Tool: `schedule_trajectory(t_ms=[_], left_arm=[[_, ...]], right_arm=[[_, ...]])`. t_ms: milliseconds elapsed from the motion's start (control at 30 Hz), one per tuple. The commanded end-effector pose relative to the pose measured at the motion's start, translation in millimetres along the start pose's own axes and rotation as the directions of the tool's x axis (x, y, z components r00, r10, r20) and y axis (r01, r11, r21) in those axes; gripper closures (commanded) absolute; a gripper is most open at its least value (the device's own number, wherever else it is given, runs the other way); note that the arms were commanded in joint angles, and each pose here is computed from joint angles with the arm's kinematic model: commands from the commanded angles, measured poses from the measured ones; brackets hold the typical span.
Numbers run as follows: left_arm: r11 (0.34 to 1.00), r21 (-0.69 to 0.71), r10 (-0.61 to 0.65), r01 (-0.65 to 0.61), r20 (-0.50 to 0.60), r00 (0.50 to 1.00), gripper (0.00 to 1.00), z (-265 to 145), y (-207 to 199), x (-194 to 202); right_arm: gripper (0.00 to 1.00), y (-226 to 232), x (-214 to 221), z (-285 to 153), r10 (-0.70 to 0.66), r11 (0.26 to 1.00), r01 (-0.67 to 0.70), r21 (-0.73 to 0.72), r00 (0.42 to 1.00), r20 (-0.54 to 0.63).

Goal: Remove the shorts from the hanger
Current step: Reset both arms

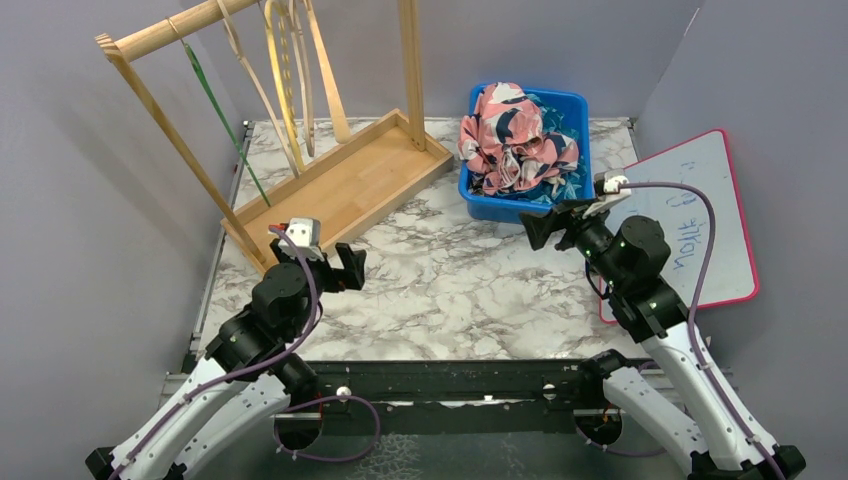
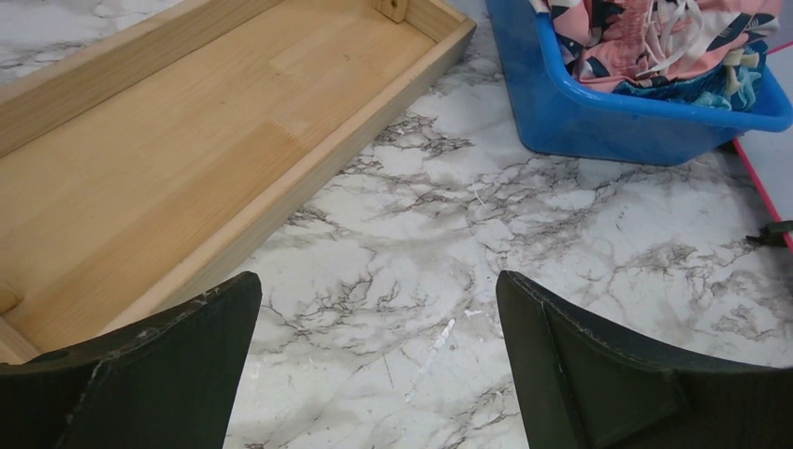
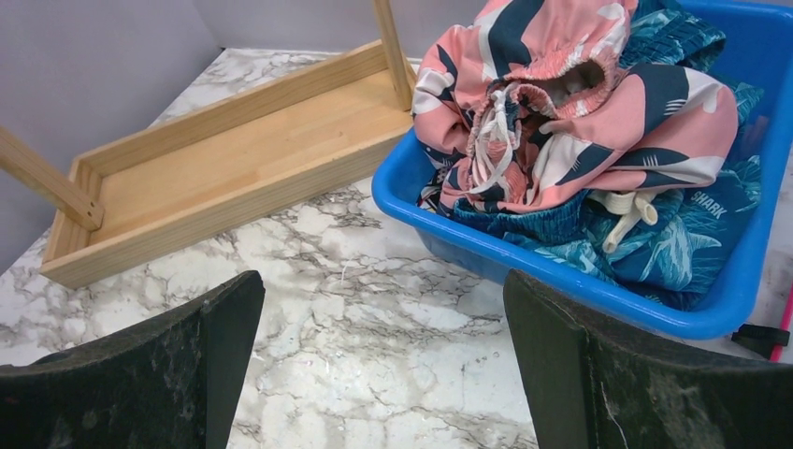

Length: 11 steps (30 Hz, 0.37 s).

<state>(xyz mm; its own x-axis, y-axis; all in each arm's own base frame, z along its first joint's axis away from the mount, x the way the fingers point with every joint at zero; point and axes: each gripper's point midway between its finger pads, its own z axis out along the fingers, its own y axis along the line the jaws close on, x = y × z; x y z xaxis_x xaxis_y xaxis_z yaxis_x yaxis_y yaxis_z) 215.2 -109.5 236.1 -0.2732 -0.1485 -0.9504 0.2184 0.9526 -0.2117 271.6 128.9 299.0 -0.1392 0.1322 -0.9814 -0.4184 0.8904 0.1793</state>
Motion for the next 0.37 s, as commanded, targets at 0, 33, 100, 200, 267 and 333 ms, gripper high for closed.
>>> schedule_trajectory(t_ms=[0, 33, 100, 200, 267, 333], left_arm=[[0.999, -0.026, -0.035, 0.037, 0.076, 0.996, 0.01, -5.5, 6.0, -18.3], [0.999, -0.029, -0.035, 0.038, 0.078, 0.996, 0.01, -5.7, 6.8, -18.5], [0.999, -0.025, -0.037, 0.039, 0.074, 0.997, 0.01, -5.1, 5.5, -17.9], [1.0, -0.017, -0.02, 0.021, 0.049, 0.999, 0.01, -1.3, 2.0, -13.9], [1.0, -0.013, -0.005, 0.005, 0.02, 1.0, 0.01, 2.5, -1.6, -11.7], [0.999, -0.037, 0.009, -0.009, -0.011, 1.0, 0.01, 6.1, -0.4, -9.2]], right_arm=[[0.0, -2.9, -9.9, -1.2, 0.005, 1.0, -0.006, 0.019, 0.999, 0.046], [0.0, -3.2, -9.8, -1.2, 0.004, 1.0, -0.005, 0.021, 0.999, 0.046], [0.0, -3.5, -9.2, -1.6, 0.006, 1.0, -0.007, 0.022, 0.999, 0.043], [0.0, -3.2, -9.4, -2.0, 0.007, 1.0, -0.008, 0.021, 0.999, 0.044], [0.0, -3.4, -9.4, -2.4, 0.006, 1.0, -0.007, 0.022, 0.999, 0.044], [0.0, -3.0, -9.7, -2.6, 0.005, 1.0, -0.006, 0.02, 0.999, 0.045]])
